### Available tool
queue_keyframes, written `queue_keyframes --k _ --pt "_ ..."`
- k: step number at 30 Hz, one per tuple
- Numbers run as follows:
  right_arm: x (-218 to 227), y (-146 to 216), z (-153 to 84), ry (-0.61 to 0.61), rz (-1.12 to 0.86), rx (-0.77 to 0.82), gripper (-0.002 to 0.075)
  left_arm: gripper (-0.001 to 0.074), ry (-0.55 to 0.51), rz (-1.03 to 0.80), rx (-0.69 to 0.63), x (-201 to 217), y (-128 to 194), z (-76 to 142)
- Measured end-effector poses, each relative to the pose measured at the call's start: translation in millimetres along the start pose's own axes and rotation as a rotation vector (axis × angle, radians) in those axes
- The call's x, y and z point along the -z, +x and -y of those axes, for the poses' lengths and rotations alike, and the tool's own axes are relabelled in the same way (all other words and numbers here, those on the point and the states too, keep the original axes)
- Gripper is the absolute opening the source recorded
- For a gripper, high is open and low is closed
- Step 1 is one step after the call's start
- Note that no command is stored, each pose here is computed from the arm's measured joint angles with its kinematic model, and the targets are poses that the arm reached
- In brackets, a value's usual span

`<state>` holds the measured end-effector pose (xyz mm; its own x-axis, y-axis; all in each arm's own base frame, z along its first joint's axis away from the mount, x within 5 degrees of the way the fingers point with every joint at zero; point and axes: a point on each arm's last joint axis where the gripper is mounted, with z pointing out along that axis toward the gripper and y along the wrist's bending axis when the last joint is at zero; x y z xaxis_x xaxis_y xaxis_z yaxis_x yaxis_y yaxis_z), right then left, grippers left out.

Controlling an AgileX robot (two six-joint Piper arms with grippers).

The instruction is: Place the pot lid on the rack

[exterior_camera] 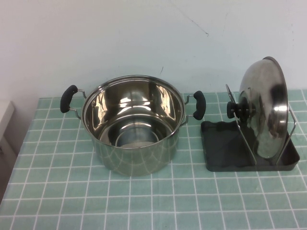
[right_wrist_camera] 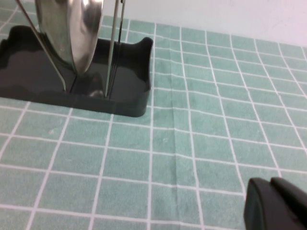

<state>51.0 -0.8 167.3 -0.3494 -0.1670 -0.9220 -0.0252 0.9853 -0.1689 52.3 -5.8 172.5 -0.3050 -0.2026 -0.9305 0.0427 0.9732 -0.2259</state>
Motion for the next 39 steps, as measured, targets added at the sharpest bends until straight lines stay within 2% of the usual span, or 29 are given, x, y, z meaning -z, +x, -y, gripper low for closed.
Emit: queue_keyframes --k 39 --pt "0.1 -0.5 -1.7 -0.033 0.008 -0.033 -0.0001 -0.0002 0.000 0.000 -0.006 0.0 0.0 0.0"
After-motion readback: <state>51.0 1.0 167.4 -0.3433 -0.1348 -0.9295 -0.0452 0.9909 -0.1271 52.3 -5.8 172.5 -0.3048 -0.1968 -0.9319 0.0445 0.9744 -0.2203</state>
